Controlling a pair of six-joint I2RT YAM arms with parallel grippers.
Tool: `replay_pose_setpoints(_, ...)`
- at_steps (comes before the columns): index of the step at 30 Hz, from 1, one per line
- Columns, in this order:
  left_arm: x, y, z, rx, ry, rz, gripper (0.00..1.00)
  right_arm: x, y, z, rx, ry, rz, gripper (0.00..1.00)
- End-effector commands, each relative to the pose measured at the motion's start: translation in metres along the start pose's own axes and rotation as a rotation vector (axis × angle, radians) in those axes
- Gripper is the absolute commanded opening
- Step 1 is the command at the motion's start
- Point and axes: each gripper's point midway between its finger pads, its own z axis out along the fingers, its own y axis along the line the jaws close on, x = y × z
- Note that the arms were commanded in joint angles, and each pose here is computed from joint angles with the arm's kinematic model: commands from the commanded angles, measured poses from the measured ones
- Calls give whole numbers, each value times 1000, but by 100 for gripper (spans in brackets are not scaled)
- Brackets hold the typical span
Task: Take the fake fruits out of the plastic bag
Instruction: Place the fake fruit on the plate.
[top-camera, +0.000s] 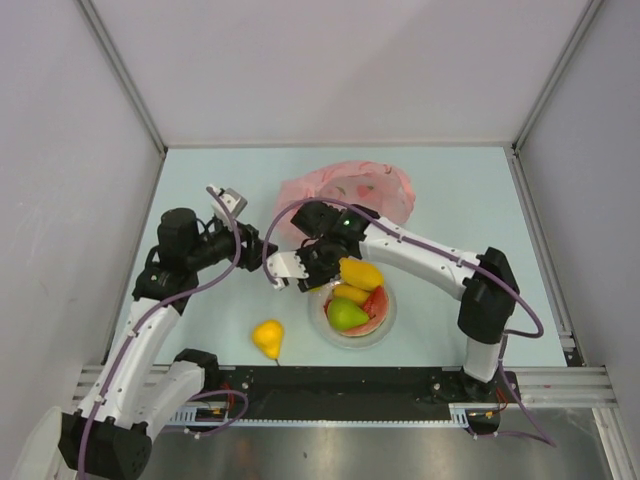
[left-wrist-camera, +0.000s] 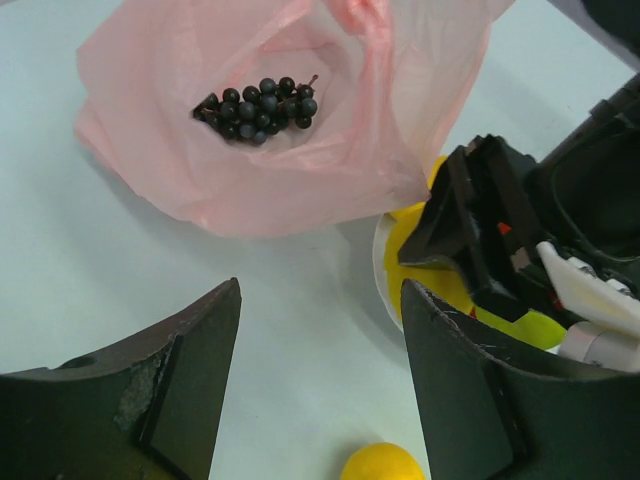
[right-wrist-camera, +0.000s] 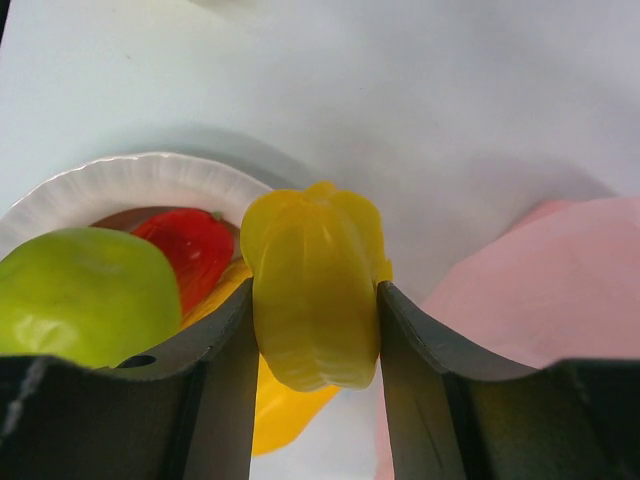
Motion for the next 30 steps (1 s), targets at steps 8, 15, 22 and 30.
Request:
replay_pose_setpoints(8, -9, -7, -13, 18, -59, -3, 71, 7, 9, 24, -133, 19, -60, 31)
replay_pose_setpoints(15, -4, -4, -14, 13, -59, -8, 71, 24, 15, 34, -166, 54, -41, 32)
replay_pose_setpoints(22, -4, -2, -10, 21, -56, -9, 71, 36, 17, 42, -191, 82, -20, 34)
replay_pose_setpoints(30, -2, -2, -7, 25, -49, -45, 71, 50, 25, 46, -206, 106, -1, 43)
